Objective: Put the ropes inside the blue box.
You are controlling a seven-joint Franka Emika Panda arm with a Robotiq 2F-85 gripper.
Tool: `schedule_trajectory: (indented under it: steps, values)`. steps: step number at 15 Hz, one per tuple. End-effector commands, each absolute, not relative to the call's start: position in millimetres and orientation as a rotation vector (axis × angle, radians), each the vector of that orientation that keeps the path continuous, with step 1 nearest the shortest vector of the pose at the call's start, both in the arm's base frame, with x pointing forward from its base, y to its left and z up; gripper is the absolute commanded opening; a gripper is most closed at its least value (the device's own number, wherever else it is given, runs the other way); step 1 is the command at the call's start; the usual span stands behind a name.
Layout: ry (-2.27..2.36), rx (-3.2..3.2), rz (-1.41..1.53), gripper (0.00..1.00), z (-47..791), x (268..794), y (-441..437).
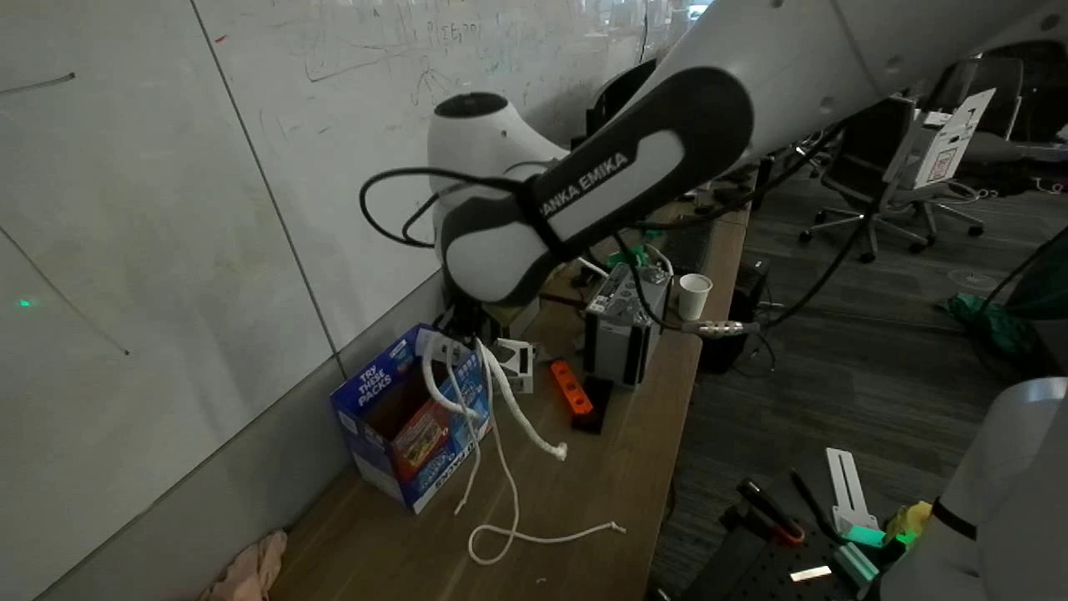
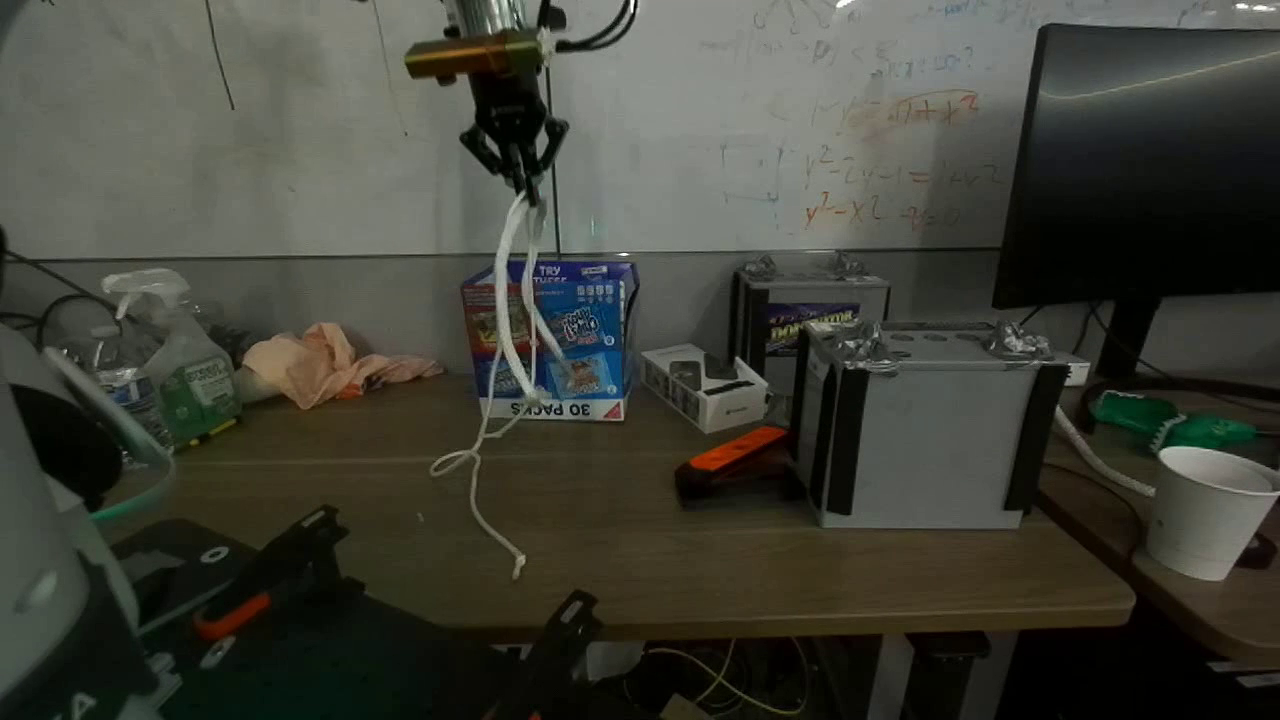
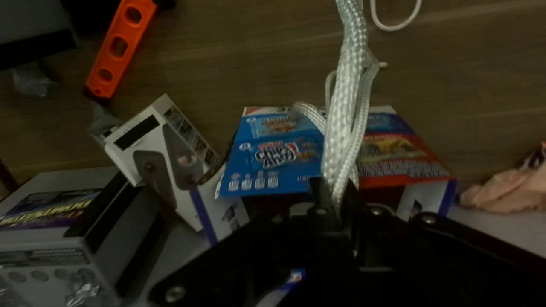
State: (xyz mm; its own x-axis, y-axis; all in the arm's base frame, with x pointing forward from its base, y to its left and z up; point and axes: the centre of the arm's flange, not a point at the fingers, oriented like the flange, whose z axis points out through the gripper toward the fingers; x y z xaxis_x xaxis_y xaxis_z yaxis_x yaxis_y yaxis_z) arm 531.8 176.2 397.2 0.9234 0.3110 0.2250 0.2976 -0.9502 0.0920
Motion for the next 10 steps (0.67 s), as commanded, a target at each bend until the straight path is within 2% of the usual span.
schedule_trajectory:
  steps: [1, 7, 10]
  values:
    - [0.234, 3.047, 0.555, 0.03, 493.5, 508.6, 182.9]
    - [-0.108, 3.074, 0.883, 0.03, 643.8, 469.5, 210.1]
    - [-0.214, 3.076, 0.985, 0.03, 682.5, 470.5, 218.6]
